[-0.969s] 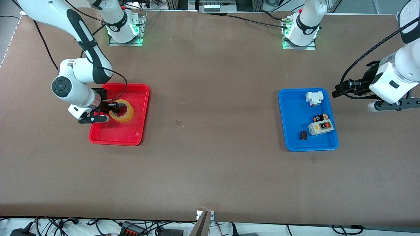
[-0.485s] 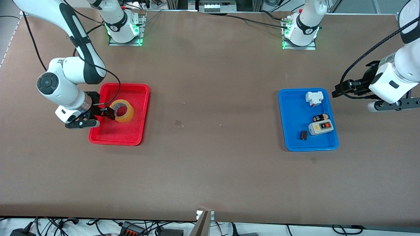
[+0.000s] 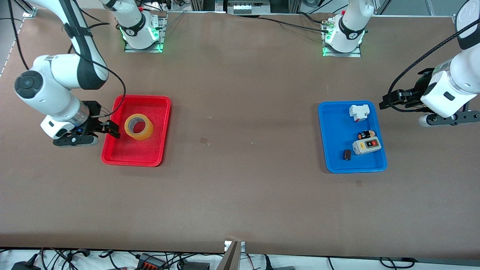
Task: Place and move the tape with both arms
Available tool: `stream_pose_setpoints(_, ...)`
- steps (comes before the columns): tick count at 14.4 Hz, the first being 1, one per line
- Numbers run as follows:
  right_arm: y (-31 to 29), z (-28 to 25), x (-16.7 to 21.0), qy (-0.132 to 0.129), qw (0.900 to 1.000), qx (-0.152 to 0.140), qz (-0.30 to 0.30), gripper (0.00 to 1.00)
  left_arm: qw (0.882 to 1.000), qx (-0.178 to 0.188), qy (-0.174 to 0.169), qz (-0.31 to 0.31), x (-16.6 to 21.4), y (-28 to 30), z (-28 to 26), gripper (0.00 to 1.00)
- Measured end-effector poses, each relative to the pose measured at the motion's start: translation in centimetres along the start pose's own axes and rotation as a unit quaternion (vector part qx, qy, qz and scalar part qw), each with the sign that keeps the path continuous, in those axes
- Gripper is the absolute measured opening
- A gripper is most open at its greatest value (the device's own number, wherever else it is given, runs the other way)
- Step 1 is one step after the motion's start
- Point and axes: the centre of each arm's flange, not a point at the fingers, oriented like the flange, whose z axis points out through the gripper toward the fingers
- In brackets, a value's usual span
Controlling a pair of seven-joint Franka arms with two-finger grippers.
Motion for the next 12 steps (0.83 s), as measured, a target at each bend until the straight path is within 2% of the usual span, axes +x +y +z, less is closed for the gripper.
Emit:
stream_pose_setpoints(6, 0.7, -12.6, 2.3, -0.014, 1.0, 0.002, 0.009, 0.98, 0.999, 0.0, -0.003, 0.042, -0.3, -0.5, -0.4, 1.0)
stream_pose_setpoints(10, 0.2, -20.9, 3.1, 0.007, 1.0, 0.011, 0.008, 0.99, 0.999, 0.0, -0.002, 0.043, -0.4, -0.6, -0.7, 1.0)
stream_pose_setpoints(12, 0.2, -23.6, 2.5, -0.005, 1.0, 0.012, 0.014, 1.0, 0.999, 0.0, -0.001, 0.042, -0.4, -0.6, -0.7, 1.0)
